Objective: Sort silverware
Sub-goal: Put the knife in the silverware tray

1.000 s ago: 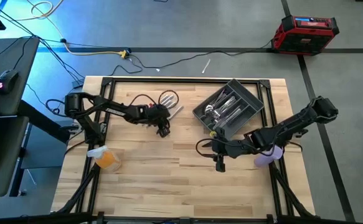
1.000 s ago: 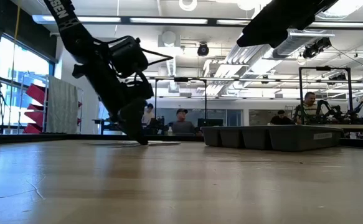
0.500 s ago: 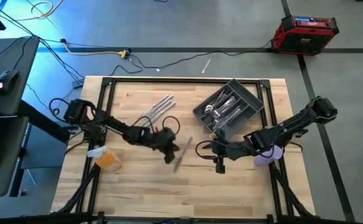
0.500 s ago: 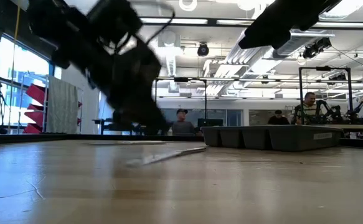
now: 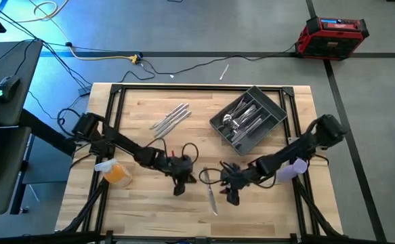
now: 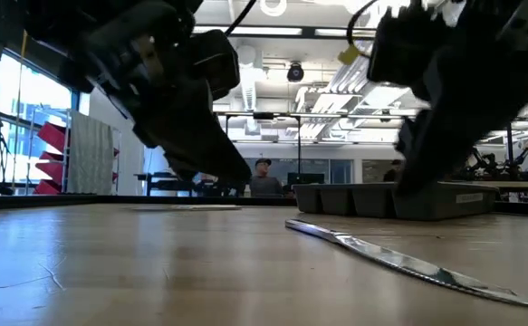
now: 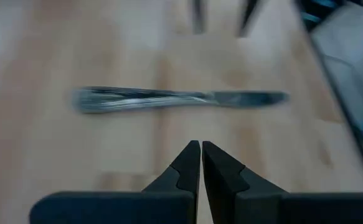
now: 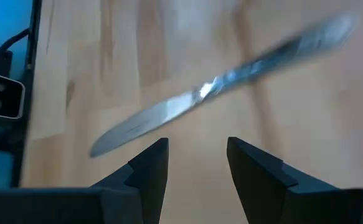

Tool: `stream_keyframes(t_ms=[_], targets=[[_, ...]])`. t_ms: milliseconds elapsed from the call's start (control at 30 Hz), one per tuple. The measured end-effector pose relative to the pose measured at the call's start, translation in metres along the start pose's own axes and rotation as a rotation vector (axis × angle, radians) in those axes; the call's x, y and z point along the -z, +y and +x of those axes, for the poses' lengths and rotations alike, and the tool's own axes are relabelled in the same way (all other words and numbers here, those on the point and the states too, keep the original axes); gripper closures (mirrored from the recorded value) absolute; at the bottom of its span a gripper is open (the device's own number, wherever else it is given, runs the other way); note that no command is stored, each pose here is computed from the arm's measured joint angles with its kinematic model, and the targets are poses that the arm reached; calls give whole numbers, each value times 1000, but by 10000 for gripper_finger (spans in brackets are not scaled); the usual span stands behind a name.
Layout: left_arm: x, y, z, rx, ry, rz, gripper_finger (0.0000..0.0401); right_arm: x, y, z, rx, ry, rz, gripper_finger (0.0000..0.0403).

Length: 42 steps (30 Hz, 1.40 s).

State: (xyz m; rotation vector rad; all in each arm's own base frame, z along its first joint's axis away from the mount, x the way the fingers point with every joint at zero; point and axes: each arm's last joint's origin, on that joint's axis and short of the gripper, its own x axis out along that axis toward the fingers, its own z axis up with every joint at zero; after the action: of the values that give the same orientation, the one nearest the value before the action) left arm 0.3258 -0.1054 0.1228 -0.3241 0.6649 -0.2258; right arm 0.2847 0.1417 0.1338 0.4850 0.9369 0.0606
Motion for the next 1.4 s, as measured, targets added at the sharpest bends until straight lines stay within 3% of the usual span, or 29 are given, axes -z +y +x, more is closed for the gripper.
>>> stream_keyframes(t_ms=[167, 400, 700, 867, 1000, 1200, 1400], targets=[[-3, -14, 35, 59, 44, 115, 401, 7, 2, 18, -53, 33, 181, 249], [-16, -18, 75, 25, 165, 255, 401, -1, -1, 18, -65, -11, 372, 250], [-17, -3, 92, 5, 171, 264, 401, -8, -18, 31, -78, 26, 444, 250], [-18, 5, 96, -1, 141, 266, 401, -10, -29, 51, -161, 73, 495, 250], [-19, 10, 96, -17, 136, 282, 401, -13, -30, 53, -175, 79, 497, 250], [-20, 11, 94, -51, 137, 333, 400, -20, -19, 55, -207, 92, 332, 250], [-21, 11, 93, -64, 134, 339, 401, -21, -17, 56, -195, 103, 299, 250]])
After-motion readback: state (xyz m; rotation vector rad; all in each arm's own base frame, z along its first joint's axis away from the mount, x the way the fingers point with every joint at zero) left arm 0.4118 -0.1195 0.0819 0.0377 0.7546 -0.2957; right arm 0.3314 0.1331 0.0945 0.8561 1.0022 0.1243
